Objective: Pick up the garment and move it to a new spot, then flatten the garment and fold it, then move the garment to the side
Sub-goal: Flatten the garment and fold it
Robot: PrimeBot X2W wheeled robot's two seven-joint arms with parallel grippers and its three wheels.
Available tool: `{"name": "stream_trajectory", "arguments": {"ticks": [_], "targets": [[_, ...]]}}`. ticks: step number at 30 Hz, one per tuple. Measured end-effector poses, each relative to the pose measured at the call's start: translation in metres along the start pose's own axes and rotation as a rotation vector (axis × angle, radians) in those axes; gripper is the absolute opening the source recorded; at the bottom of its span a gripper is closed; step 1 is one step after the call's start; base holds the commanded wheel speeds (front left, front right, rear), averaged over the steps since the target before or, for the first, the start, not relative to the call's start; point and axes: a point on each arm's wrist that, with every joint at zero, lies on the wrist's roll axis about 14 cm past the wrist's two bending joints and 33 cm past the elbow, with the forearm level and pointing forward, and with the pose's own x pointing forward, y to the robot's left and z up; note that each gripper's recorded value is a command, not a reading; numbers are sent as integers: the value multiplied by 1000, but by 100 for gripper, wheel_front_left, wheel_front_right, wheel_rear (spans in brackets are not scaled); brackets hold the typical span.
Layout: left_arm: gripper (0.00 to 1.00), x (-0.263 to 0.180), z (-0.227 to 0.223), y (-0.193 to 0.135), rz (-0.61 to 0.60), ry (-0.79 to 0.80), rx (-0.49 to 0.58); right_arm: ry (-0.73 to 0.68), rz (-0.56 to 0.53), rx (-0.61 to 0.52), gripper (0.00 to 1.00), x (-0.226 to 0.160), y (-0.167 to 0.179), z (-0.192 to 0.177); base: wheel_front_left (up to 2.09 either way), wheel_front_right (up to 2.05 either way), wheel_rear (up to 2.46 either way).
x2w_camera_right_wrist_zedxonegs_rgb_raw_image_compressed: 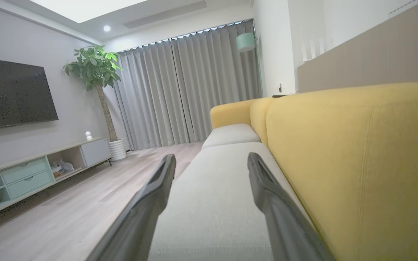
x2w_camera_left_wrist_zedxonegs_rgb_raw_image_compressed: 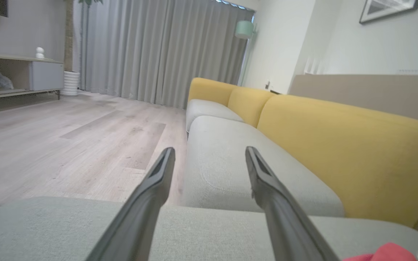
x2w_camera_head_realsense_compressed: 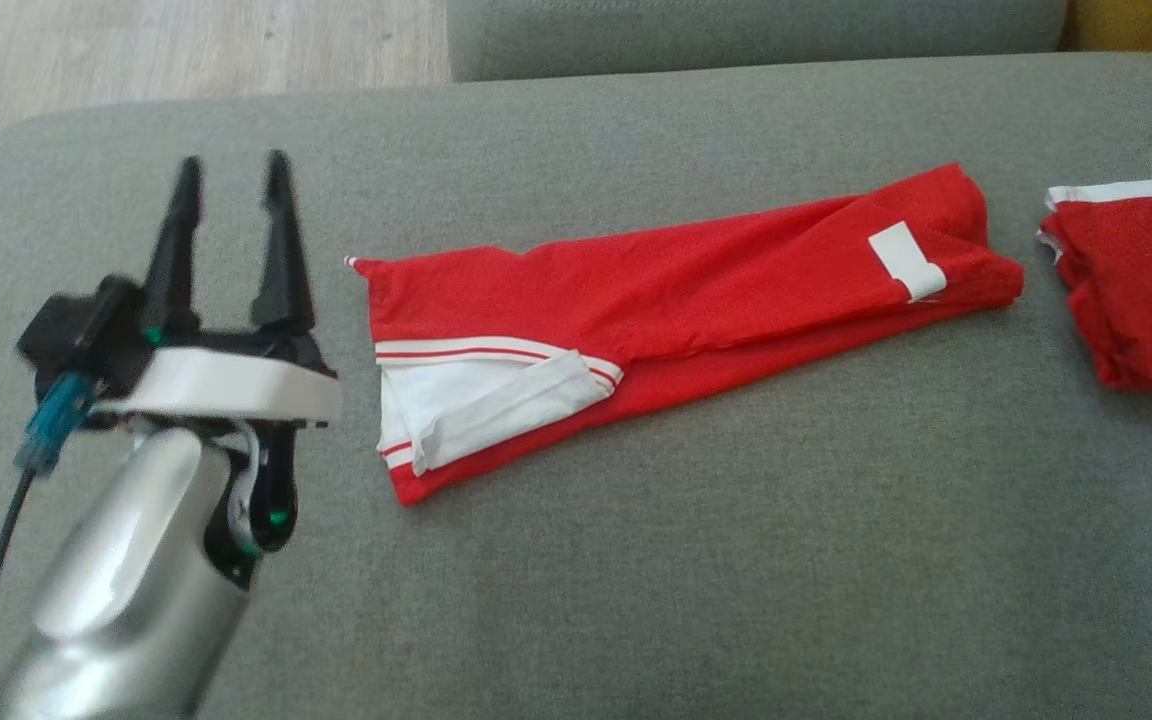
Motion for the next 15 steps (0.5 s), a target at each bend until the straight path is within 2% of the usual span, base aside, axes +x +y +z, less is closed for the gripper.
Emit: {"name": "stream_trajectory", "arguments": {"ticks": [2,6,11,15], "targets": [[100,-8,2,5,40,-29,-24,34,-11,18,100,-24,11,-30,0,0,0],[100,-36,-23,13,84,5,-38,134,-19,70,100,-78,48,-92,0,0,0],[100,-59,-45,17,110,40,-37,168,-45,94,100,-114,70,-114,0,0,0],[100,-72,-65,24,150,85,-66,202,-67,92,100,-133,72,-126,0,0,0]]}}
